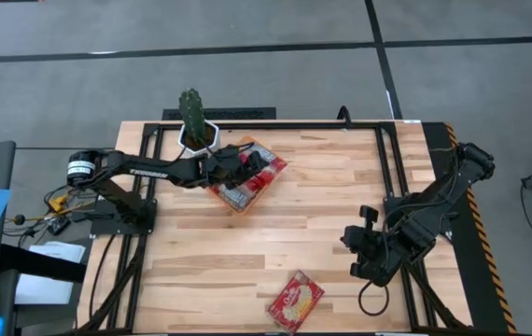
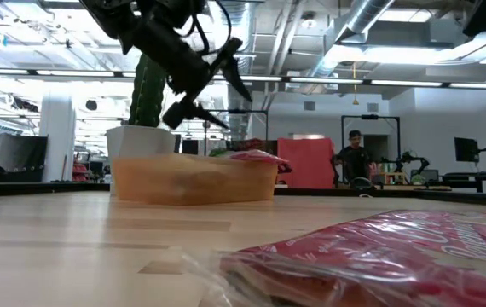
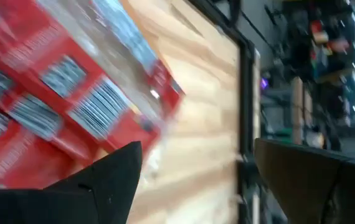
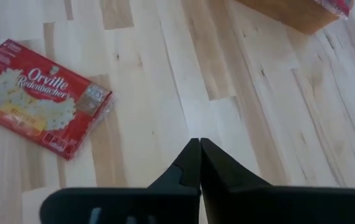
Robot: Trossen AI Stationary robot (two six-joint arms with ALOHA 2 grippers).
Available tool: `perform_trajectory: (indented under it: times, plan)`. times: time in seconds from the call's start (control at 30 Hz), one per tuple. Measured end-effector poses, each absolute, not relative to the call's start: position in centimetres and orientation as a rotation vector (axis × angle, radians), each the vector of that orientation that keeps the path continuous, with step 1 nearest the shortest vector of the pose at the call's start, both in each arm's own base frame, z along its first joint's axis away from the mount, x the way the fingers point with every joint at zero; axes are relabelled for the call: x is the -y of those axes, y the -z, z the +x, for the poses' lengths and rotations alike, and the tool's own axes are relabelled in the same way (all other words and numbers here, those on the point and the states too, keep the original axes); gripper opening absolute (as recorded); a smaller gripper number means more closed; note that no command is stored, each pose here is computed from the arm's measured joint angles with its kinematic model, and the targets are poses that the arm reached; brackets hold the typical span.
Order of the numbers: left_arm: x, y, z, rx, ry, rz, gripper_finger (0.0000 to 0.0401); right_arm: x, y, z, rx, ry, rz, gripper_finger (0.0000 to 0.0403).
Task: Sort popcorn bags into baskets
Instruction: Put the popcorn bag into the orange bin
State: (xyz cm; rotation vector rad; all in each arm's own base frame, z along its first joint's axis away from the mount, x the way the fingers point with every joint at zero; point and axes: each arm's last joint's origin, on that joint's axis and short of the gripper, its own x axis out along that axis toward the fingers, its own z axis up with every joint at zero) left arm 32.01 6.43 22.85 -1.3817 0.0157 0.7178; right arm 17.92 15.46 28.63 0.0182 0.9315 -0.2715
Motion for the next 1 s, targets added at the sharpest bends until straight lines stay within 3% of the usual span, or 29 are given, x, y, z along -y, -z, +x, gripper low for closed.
perform_trajectory:
  times: [0.3,0.5,0.63,1.0]
  plan:
    - [-3.8,-28.7,29.9,0.036,-0.398,-1.298,0.0295,-13.5,-25.1,21.2,-0.824,0.261,-0.006,0.0016]
    - [-1.4,-32.8,26.9,0.155,-0.334,-1.152,0.0295,-9.3,-24.7,25.2,-0.752,0.172,0.010,0.0013]
    - [-0.1,-33.9,25.5,0.194,-0.356,-1.113,0.0295,-5.4,-24.6,27.7,-0.726,0.131,0.024,0.0013]
    - [2.9,-34.1,24.7,0.150,-0.308,-1.105,0.0295,3.3,-19.0,33.0,-0.927,0.142,-0.024,0.0017]
